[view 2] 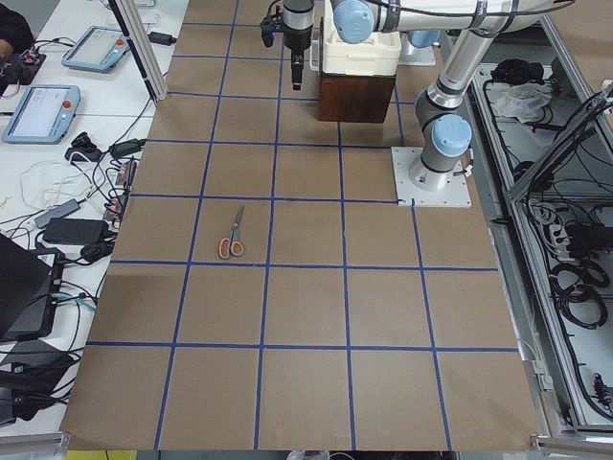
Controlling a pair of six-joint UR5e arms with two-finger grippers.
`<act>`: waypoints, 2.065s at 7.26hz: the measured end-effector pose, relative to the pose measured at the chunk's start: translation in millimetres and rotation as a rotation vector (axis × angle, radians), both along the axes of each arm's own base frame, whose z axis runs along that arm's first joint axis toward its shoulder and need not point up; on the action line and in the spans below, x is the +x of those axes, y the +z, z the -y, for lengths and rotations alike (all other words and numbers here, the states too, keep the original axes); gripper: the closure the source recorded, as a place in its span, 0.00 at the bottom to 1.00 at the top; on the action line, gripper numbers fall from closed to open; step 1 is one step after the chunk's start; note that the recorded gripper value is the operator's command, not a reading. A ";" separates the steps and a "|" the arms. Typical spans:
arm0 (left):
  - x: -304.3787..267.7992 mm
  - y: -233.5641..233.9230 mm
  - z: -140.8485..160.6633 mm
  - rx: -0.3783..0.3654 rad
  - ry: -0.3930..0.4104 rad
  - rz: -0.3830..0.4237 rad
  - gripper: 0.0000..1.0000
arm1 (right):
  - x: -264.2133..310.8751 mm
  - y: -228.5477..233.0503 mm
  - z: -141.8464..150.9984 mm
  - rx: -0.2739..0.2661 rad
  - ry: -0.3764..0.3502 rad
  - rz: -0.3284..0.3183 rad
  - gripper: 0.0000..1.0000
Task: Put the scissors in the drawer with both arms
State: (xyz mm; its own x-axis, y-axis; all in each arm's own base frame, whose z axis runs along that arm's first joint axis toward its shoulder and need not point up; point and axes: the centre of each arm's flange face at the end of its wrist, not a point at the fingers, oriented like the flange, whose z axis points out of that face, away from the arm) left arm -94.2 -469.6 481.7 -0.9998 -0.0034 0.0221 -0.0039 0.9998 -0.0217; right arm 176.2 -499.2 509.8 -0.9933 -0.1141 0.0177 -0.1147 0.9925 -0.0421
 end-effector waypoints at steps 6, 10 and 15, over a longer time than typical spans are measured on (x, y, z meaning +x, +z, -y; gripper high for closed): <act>6.3 -4.3 2.8 0.015 0.000 0.010 0.00 | 3.2 -19.3 12.7 0.027 0.001 -0.011 0.00; 70.3 -15.9 27.9 0.027 -0.226 0.095 0.00 | 16.1 -62.8 41.4 0.080 0.370 0.004 0.00; 187.9 -83.6 74.2 0.070 -0.696 0.067 0.00 | 51.9 -93.8 34.1 0.201 0.872 0.086 0.00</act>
State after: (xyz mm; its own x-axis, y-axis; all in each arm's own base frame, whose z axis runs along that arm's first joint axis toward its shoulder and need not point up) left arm 93.7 -543.7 398.1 -0.7696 0.6383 -0.0162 0.6363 0.7688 0.0647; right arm 228.1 -533.2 416.0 -0.5494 -0.8212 -0.1541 -0.8353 0.5439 0.0798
